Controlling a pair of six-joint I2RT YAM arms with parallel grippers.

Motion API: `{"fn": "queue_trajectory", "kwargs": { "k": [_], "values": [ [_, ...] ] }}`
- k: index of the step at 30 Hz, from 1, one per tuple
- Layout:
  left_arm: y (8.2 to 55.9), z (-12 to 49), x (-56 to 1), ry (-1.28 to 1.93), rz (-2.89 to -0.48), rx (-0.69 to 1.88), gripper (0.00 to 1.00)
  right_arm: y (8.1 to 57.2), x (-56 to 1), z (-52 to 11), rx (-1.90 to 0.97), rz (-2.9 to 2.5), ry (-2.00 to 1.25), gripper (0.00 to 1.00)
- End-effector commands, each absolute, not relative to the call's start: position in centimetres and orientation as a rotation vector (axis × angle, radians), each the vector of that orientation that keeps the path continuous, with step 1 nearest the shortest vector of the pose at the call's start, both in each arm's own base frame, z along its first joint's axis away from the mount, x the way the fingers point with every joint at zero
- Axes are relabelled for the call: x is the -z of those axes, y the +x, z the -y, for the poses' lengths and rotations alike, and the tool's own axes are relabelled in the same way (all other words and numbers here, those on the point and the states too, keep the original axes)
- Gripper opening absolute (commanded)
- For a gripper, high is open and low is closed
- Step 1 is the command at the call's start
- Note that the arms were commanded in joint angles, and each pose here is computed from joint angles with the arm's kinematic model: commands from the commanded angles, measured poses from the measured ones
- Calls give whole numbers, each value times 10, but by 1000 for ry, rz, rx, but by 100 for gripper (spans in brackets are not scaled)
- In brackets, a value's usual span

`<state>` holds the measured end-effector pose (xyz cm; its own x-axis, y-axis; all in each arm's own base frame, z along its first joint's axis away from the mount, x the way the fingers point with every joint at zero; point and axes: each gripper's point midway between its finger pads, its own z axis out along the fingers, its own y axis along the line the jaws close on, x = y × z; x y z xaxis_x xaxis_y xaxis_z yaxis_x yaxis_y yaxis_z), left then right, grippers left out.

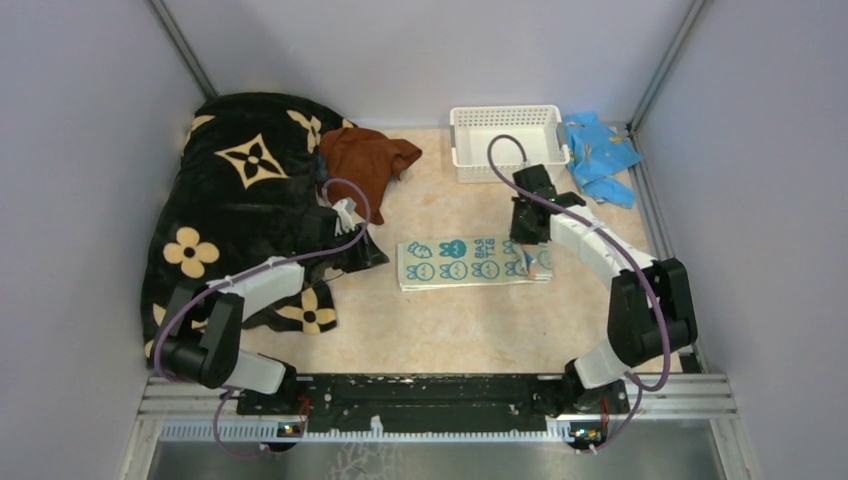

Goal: Roll the towels
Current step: Fold the towel at the center of the board.

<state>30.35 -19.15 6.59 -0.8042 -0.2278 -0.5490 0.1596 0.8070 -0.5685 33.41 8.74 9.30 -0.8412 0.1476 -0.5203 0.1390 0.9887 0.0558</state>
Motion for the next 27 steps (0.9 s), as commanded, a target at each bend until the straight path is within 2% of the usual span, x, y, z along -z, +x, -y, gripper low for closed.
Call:
{"fn": "queue_trajectory", "kwargs": {
  "k": [1, 13, 15, 20, 27],
  "values": [
    [299, 215, -65, -28, -2363, 932, 48, 339, -134, -160, -379, -2505, 152, 0],
    [297, 227, -38, -54, -2428, 932, 45, 333, -124, -271, -568, -2583, 14, 0],
    [296, 228, -33, -49, -2441, 937, 41, 334, -122, -281, -566, -2580, 27, 0],
    [291, 232, -25, -48, -2459, 959, 27, 339, -119, -298, -540, -2540, 71, 0],
    [287, 233, -20, -45, -2471, 963, 17, 348, -116, -314, -552, -2496, 138, 0]
  ]
}}
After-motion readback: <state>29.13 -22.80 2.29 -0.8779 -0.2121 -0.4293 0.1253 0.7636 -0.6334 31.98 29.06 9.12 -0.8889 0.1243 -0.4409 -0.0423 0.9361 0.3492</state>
